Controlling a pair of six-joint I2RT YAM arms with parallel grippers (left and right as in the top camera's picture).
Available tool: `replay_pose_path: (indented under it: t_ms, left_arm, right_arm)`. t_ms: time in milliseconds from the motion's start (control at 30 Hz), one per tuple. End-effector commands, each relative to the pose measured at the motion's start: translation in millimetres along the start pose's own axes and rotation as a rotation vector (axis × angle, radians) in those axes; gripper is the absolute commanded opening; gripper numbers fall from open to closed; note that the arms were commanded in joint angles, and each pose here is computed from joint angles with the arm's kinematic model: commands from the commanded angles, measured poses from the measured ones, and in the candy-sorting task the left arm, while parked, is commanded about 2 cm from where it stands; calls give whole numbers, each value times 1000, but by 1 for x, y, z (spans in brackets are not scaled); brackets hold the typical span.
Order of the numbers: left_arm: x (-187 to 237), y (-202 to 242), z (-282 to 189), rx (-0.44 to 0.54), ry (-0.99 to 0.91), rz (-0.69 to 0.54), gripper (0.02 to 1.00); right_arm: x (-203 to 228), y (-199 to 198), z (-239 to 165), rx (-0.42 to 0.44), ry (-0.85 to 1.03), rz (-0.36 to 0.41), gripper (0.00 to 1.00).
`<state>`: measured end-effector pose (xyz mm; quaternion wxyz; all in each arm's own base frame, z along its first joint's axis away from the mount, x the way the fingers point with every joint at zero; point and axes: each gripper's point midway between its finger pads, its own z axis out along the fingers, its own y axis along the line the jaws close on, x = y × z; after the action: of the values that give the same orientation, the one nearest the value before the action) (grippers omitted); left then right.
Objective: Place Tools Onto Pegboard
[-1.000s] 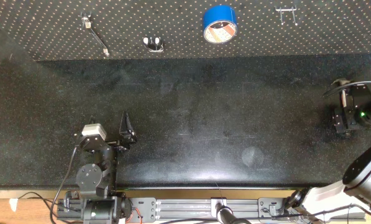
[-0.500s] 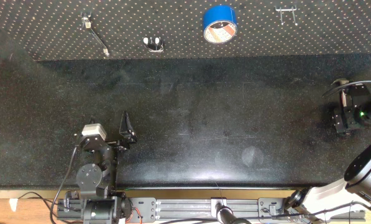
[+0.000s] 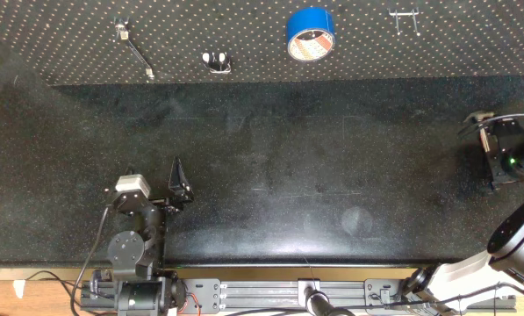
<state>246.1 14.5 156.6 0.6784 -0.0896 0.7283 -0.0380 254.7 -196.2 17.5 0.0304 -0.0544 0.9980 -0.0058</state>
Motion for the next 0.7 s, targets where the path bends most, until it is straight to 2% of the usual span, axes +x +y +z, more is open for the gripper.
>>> replay_pose_path:
  t_ms: [33, 200, 233, 300, 367, 467, 600, 700]
  left_arm:
    - [1, -1, 0, 7, 2, 2, 996]
    - [1, -1, 0, 7, 2, 2, 998]
    - [1, -1, 0, 7, 2, 2, 996]
    - [1, -1, 0, 7, 2, 3, 996]
    - [1, -1, 0, 7, 2, 2, 996]
    - [1, -1, 0, 7, 2, 2, 996]
    - [1, -1, 0, 7, 2, 2, 996]
    - [1, -1, 0, 7, 2, 2, 996]
  right_arm:
    - [-21, 11, -15, -67, -151, 3, 73]
    - [-77, 46, -130, -211, -665, 49, 73]
    - [-84, 54, -148, -234, -727, 58, 75]
    - [-97, 69, -186, -273, -831, 127, 73]
    - [-106, 90, -216, -288, -898, 132, 73]
    - [-116, 128, -244, -291, -964, 20, 77]
    - [-130, 167, -246, -220, -930, 14, 73]
    - [-148, 192, -230, -180, -885, -43, 73]
